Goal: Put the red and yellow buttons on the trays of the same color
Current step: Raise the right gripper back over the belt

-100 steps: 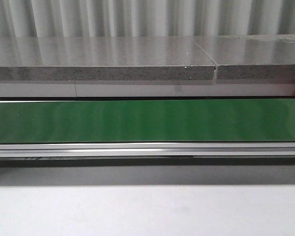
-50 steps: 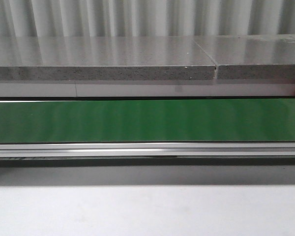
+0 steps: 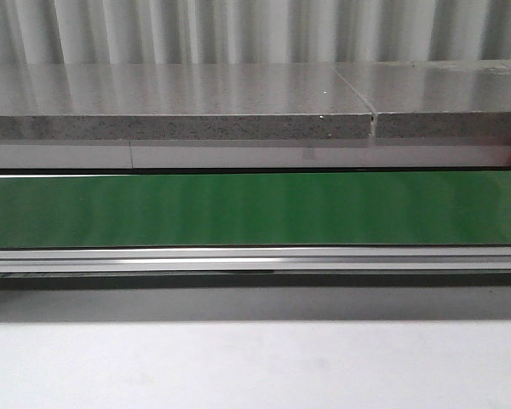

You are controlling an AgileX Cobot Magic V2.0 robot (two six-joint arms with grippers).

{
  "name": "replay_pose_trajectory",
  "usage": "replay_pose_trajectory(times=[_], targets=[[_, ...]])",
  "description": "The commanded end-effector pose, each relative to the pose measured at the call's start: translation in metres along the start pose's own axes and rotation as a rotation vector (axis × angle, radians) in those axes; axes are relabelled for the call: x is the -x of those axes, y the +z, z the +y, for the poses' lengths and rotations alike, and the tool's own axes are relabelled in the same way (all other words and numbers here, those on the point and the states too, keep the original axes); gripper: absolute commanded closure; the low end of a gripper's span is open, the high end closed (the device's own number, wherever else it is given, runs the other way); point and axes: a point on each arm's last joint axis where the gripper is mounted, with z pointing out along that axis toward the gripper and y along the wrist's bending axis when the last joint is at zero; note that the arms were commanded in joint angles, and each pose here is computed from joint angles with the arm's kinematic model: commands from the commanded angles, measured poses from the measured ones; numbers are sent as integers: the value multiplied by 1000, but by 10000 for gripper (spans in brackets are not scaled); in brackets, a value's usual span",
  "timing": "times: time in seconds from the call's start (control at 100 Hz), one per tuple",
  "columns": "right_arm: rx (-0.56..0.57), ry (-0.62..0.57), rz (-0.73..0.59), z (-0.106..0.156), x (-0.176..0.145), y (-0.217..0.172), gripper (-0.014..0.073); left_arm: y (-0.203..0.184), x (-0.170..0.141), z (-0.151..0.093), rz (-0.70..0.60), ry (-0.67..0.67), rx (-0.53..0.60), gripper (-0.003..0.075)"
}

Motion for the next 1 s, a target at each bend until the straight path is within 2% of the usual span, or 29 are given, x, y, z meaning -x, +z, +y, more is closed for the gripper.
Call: replay_pose_trajectory(times=[0.0,0.22,0.99], targets=[[-16,-22,-79,0,14,-8,299,-3,15,-2,-99,0,-21,741],[-16,-22,-79,0,14,-8,670,-3,15,-2,-99,0,-21,741],[-15,-22,-77,0,14,-8,662,-3,15,-2,-104,0,-22,741]])
